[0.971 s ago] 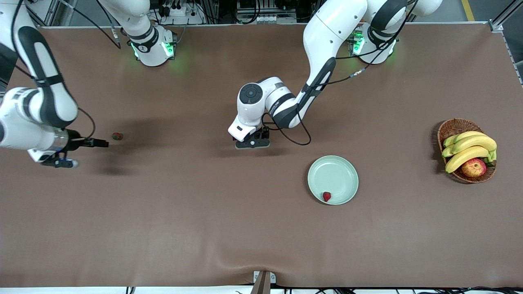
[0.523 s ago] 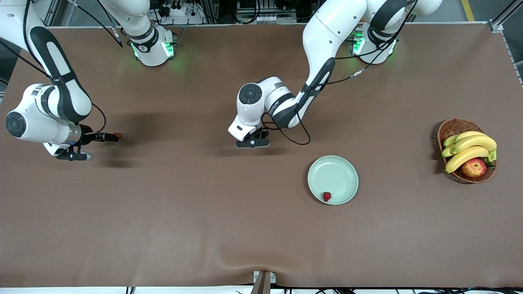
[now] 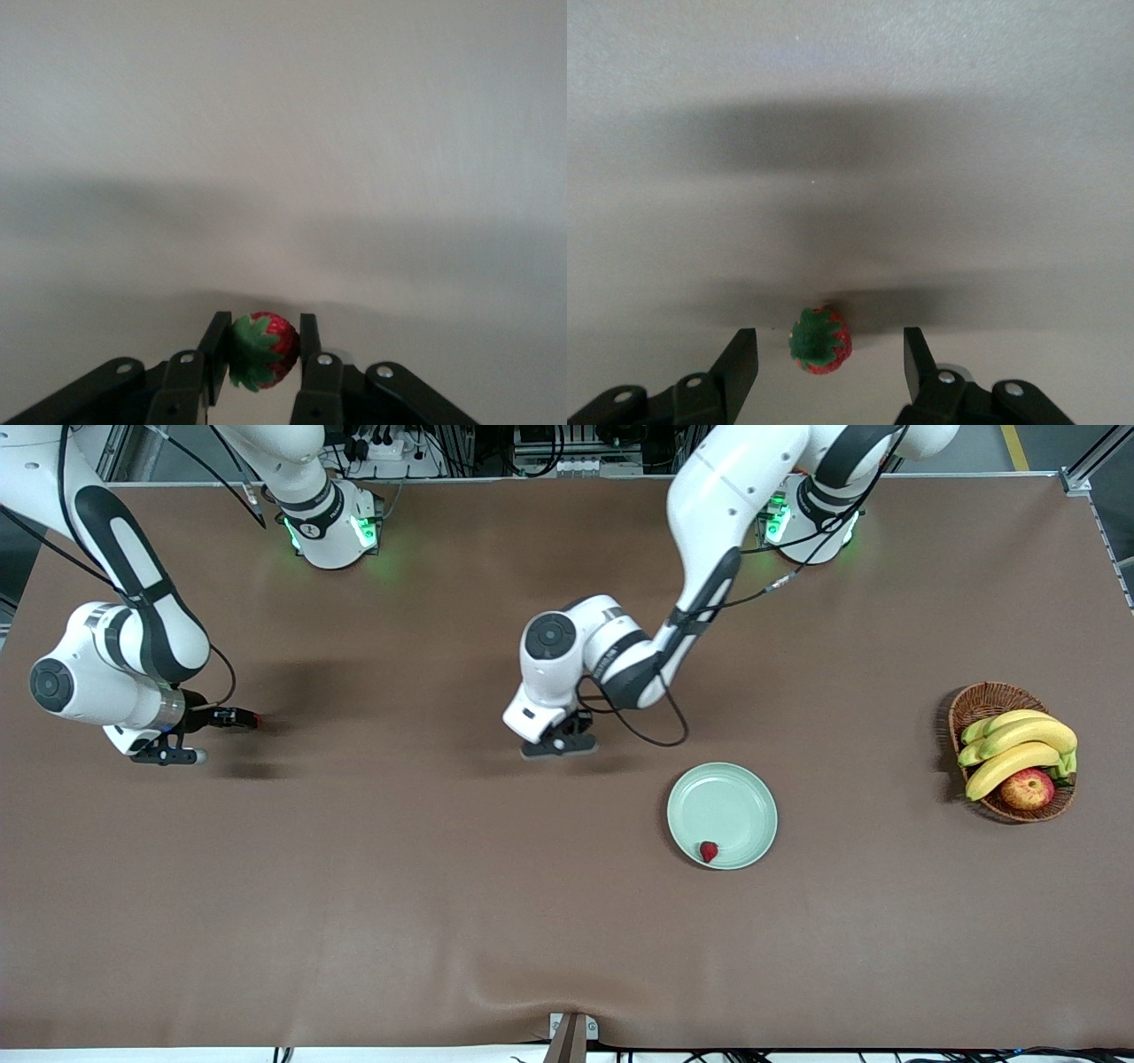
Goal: Collect all strawberries into plate
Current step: 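Open the left gripper over the plate while the right gripper lifts its strawberry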
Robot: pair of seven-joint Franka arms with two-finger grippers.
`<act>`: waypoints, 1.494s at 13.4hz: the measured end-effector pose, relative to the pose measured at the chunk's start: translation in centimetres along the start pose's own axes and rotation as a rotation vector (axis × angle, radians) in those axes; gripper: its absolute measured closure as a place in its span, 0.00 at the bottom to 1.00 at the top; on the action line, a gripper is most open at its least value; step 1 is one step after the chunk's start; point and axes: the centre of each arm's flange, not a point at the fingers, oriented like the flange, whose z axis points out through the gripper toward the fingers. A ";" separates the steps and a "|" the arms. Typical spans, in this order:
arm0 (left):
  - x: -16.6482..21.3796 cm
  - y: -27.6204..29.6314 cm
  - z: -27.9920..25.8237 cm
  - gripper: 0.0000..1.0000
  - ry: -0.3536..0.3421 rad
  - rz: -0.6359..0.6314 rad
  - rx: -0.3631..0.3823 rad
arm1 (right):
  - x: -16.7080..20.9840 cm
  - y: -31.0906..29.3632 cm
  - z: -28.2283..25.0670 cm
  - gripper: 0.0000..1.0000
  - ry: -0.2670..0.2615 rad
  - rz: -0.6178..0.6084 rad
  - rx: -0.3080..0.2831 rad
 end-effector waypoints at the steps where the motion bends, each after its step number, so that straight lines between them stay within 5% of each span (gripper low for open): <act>1: 3.7 -2.3 -2.5 0.64 0.011 -0.059 0.008 | 0.0 0.0 0.3 0.30 -0.005 0.000 0.003; 3: 11.6 -9.4 -6.8 0.64 0.020 -0.197 0.032 | -0.2 -0.1 0.9 0.32 -0.015 -0.001 0.007; 5: 16.4 -16.3 -7.4 0.64 0.012 -0.292 0.056 | -0.3 -0.2 1.2 0.53 -0.017 -0.002 0.009; 6: 17.7 -18.9 -6.7 0.64 -0.001 -0.328 0.073 | -0.3 -0.2 1.4 0.54 -0.019 -0.002 0.011; 12: 20.3 -27.7 -2.1 0.64 -0.072 -0.420 0.141 | -0.1 -0.4 1.6 0.69 -0.021 -0.007 0.014; 16: 19.9 -27.1 -0.7 0.64 -0.078 -0.406 0.139 | 1.7 -2.7 -2.9 0.69 -0.117 0.025 0.006; 20: 20.0 -27.0 -0.7 0.29 -0.071 -0.398 0.133 | 3.9 -9.1 -10.4 0.69 -0.139 0.121 0.018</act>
